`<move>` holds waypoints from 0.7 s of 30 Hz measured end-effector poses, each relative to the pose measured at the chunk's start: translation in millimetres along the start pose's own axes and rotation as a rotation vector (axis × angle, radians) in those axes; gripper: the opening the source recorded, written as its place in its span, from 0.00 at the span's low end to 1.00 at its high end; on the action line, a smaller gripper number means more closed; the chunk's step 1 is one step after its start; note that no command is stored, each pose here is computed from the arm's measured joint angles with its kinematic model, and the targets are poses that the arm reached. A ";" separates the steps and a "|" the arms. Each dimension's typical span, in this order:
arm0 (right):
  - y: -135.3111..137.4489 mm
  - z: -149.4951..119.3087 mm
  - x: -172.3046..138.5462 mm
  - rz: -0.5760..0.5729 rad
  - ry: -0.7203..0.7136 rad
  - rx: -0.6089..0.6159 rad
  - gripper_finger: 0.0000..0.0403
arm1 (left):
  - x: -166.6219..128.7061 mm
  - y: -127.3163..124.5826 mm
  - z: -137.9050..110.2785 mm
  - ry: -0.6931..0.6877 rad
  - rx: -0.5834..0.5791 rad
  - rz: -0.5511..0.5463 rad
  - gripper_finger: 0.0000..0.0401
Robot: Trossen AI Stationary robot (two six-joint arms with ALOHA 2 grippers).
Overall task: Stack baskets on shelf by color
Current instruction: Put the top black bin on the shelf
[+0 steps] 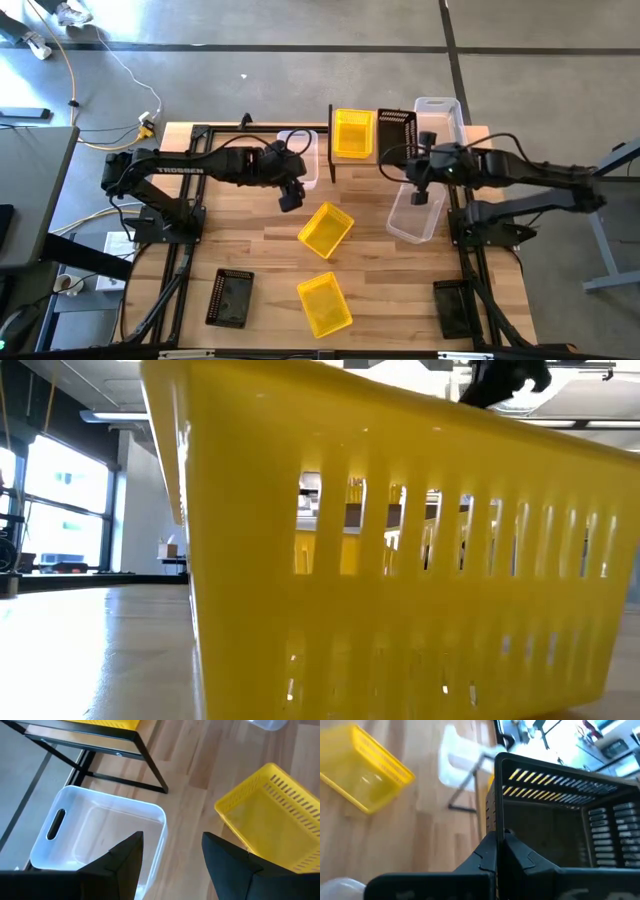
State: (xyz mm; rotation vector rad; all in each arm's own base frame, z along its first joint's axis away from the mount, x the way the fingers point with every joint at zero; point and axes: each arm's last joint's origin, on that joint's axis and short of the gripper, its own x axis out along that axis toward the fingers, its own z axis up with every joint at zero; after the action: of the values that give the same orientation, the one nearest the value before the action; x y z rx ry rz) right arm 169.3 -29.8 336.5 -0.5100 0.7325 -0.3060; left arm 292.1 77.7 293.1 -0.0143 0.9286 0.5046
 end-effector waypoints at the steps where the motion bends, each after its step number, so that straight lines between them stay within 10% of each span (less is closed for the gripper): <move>1: -1.3 -3.0 2.7 -0.005 0.015 -0.010 0.00 | 0.2 0.8 0.0 0.001 -0.006 0.002 0.48; 21: -24.6 -29.7 56.0 0.111 0.202 0.021 0.00 | 0.3 1.3 0.8 -0.007 -0.036 0.012 0.48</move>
State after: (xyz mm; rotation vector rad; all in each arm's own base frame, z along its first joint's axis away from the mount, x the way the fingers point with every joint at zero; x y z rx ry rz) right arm 185.9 -84.7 300.0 -0.4207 0.9494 -0.2637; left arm 292.2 79.2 293.6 -0.0400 0.9129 0.5321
